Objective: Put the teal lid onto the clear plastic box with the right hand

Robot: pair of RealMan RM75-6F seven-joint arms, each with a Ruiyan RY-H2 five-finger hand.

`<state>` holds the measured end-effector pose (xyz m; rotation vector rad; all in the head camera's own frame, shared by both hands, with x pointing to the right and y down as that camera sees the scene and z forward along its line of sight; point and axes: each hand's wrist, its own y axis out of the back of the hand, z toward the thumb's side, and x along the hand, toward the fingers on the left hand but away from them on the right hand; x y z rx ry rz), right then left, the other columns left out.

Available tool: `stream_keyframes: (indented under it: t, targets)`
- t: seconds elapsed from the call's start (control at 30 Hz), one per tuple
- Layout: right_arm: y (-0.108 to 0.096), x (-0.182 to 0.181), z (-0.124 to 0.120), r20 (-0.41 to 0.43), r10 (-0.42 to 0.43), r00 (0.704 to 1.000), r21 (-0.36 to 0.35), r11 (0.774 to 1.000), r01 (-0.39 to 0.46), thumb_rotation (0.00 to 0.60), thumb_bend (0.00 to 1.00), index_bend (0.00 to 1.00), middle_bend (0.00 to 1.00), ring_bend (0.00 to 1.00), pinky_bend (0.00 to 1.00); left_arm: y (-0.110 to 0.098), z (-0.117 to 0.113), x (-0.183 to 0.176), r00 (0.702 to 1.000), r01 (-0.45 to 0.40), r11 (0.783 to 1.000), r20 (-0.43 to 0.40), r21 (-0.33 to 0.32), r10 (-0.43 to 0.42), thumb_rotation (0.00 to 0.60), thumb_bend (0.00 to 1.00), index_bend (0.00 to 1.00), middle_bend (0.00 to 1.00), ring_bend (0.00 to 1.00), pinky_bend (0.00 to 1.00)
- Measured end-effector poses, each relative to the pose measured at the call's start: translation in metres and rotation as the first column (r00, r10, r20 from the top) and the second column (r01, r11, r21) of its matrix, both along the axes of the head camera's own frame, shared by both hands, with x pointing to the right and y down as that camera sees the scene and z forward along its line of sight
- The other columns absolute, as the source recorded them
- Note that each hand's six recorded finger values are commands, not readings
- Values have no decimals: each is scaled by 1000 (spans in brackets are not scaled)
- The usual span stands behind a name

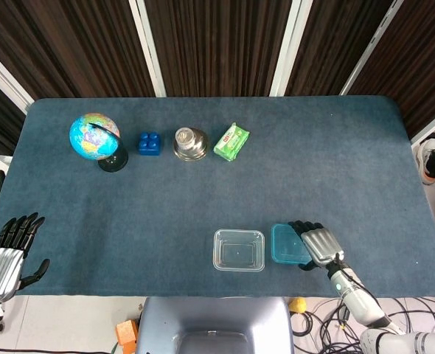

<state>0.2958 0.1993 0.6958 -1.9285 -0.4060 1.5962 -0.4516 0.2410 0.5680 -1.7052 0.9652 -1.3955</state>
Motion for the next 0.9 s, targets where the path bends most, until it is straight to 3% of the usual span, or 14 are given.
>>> stream_keyframes:
  t: [0.3, 0.53, 0.73, 0.9]
  targets:
    - [-9, -19, -33, 116, 20, 993, -1, 1000, -20, 600, 101, 929, 630, 474, 362, -1, 2, 1, 1000, -1, 1000, 4, -3, 1, 600, 329, 0, 33, 11, 8]
    - [-13, -59, -58, 230, 83, 970, -67, 995, -69, 600, 101, 929, 630, 474, 361, 0, 4, 4, 1000, -11, 1000, 6, -10, 11, 600, 329, 0, 33, 10, 8]
    - [-14, -87, -58, 222, 107, 969, -107, 991, -85, 600, 101, 929, 630, 474, 353, 0, 4, 4, 1000, -11, 1000, 5, -11, 11, 600, 328, 0, 33, 11, 9]
    - [-14, -112, -56, 179, 85, 980, -99, 993, -68, 600, 101, 928, 630, 474, 353, 0, 2, 2, 1000, -7, 1000, 0, -7, 7, 600, 329, 0, 34, 10, 9]
